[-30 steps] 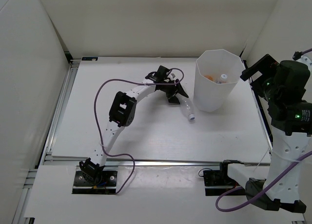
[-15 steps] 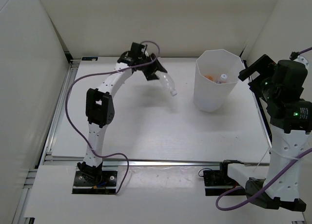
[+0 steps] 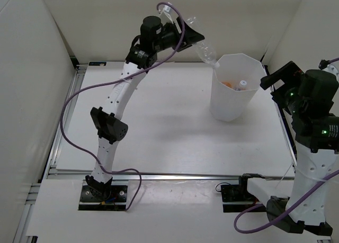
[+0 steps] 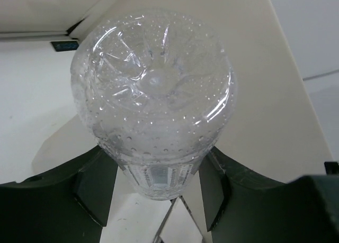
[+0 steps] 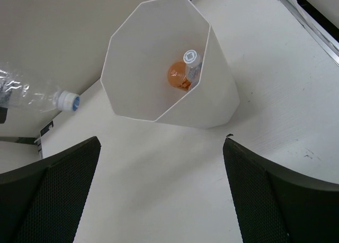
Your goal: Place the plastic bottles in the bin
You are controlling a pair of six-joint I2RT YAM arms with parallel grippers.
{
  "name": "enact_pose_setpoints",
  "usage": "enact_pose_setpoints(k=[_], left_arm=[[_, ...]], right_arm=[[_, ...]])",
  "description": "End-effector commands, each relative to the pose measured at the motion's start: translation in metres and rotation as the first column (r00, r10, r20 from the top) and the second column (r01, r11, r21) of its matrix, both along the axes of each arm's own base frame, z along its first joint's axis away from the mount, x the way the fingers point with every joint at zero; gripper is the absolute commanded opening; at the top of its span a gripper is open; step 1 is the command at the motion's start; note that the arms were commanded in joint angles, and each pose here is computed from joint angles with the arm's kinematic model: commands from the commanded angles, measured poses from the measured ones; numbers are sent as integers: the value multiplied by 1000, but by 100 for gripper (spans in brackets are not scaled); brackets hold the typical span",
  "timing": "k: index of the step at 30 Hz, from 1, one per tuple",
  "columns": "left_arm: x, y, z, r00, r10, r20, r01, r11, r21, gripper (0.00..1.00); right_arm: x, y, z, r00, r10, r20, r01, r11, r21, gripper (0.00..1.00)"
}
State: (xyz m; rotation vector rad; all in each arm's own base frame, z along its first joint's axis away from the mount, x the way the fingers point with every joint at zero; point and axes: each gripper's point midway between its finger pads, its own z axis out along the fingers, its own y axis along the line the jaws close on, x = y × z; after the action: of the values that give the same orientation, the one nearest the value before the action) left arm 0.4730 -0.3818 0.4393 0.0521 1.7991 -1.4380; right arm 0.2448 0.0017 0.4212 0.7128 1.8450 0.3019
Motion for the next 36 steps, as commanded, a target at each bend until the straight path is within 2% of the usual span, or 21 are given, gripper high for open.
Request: enact_pose_setpoints(k=[1, 6, 7, 8, 10, 14, 16, 19, 21, 24, 26, 27, 28, 30, 31, 32, 33, 34, 35, 36], left_arm=[[-30, -29, 35, 983, -40, 177, 42, 999, -10, 47], [-41, -58, 15, 977, -18, 211, 6, 998, 55, 47], [-47, -61, 27, 969, -24, 245, 15, 999, 41, 50], [-39, -64, 23, 967, -7, 255, -5, 999, 44, 51], [-45, -73, 26, 962, 6, 273, -18, 999, 40, 53], [-37, -80, 6, 960, 15, 279, -39, 996, 83, 53], [-32, -88, -11, 964, 12, 266, -42, 994, 106, 57], [-40, -99, -11, 960, 0, 279, -30, 994, 104, 85], [-47, -102, -6, 950, -14, 311, -23, 993, 115, 100], [-64, -110, -19, 945, -65, 320, 9, 985, 171, 100], [-78, -102, -14, 924, -117, 365, 41, 977, 209, 100], [-81, -99, -38, 938, -140, 318, 51, 961, 271, 100], [-90, -89, -27, 929, -147, 340, 46, 956, 289, 100], [-88, -71, -42, 943, -104, 318, -18, 934, 358, 100], [-98, -51, -21, 930, -77, 361, -63, 930, 362, 100], [-94, -34, -22, 931, -12, 365, -139, 912, 385, 100], [-95, -21, -54, 947, 11, 320, -160, 881, 445, 100], [-109, 3, -32, 930, 45, 364, -212, 876, 433, 100], [-106, 26, -38, 925, 114, 363, -282, 847, 451, 100], [-111, 41, -77, 937, 121, 327, -287, 800, 528, 100]], right_arm=[[-12, -4, 12, 998, -24, 51, 24, 1000, -7, 100], [-35, -12, 33, 992, -55, 110, 60, 998, -37, 100], [-42, -15, 35, 991, -60, 117, 67, 996, -53, 100], [-49, -17, 36, 990, -68, 120, 77, 995, -68, 100], [-61, -21, 45, 986, -81, 145, 93, 992, -81, 100], [-81, -26, 52, 981, -103, 164, 121, 987, -104, 100], [-89, -29, 55, 979, -109, 174, 130, 985, -115, 100], [-95, -30, 54, 978, -117, 171, 138, 983, -118, 100], [-96, -32, 54, 977, -125, 171, 147, 982, -120, 100], [-92, -31, 47, 979, -135, 152, 151, 984, -98, 100], [-89, -30, 43, 980, -139, 140, 152, 984, -89, 100], [-86, -28, 43, 980, -133, 145, 145, 986, -77, 100], [-83, -28, 44, 980, -132, 151, 145, 986, -77, 100], [-74, -26, 38, 984, -127, 123, 136, 988, -67, 100], [-73, -24, 38, 985, -119, 124, 127, 990, -55, 100], [-68, -24, 36, 987, -119, 109, 126, 990, -57, 100], [-62, -21, 33, 991, -102, 91, 107, 993, -53, 100], [-59, -19, 32, 992, -91, 82, 95, 994, -50, 100], [-53, -17, 26, 995, -81, 51, 84, 995, -49, 100], [-51, -15, 22, 997, -70, 39, 72, 996, -46, 100]])
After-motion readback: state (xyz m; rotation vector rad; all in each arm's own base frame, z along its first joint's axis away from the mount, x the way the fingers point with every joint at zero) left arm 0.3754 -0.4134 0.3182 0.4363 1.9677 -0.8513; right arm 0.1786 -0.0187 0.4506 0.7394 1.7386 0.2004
